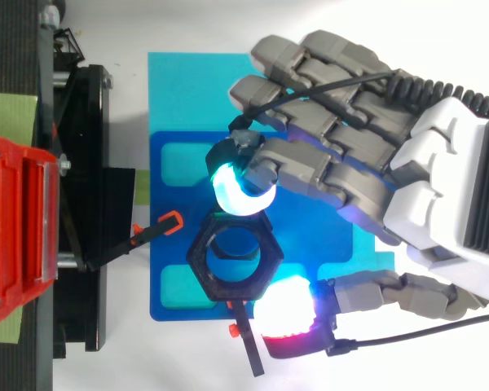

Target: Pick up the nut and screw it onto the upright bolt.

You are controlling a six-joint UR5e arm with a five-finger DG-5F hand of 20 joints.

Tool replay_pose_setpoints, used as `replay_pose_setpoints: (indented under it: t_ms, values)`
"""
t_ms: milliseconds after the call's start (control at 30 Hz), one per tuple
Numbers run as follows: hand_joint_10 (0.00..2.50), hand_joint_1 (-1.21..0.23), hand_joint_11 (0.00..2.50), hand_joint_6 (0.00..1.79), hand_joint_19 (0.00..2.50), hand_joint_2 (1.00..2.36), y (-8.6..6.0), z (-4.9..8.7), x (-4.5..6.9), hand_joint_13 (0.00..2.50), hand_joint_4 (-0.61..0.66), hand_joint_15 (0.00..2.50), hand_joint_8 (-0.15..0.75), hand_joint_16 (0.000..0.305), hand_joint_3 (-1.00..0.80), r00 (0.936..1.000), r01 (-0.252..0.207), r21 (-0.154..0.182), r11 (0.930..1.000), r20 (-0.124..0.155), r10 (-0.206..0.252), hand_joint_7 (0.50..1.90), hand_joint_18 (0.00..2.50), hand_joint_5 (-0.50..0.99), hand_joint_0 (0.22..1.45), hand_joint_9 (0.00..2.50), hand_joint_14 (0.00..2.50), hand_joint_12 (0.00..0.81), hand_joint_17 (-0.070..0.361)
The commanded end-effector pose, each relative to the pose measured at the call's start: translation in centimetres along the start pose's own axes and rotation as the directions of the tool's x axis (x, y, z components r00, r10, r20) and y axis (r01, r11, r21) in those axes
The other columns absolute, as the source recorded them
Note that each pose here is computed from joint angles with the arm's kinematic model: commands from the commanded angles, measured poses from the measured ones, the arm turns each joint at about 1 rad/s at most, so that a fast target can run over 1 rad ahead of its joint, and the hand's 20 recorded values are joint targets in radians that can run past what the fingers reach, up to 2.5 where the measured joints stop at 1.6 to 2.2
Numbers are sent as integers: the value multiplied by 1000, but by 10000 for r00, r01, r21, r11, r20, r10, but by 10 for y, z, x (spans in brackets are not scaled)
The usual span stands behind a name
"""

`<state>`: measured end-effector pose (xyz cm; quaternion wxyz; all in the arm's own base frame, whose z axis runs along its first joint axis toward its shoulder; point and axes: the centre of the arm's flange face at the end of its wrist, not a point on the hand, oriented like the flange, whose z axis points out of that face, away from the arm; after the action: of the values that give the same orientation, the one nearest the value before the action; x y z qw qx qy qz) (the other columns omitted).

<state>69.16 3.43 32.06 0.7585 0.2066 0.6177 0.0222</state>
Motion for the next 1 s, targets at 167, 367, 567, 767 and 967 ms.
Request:
replay_pose_setpoints:
  t_ms: [167,367,567,767,967]
  values:
    - [5,-684,166,500,49,1000,0,0,2,257,284,0,308,48,-500,10000,-71,-21,10000,-38,71,1209,181,-174,554,464,0,388,108]
    - [5,-682,168,500,50,1000,-6,2,0,270,289,0,309,48,-500,10000,-21,-43,10000,-84,20,1205,179,-174,554,468,0,386,108]
    - [4,-683,159,500,52,1000,-11,4,-1,269,291,0,307,48,-500,9999,17,-112,9999,-132,-19,1205,179,-174,555,467,0,387,108]
    - [5,-684,173,500,45,1000,-20,7,-3,271,283,0,307,47,-500,9998,53,-162,9999,-194,-56,1210,177,-174,555,470,0,385,107]
    - [5,-684,168,500,48,1000,-23,8,-4,274,283,0,307,47,-500,9997,59,-268,9996,-216,-65,1205,173,-174,556,471,0,384,106]
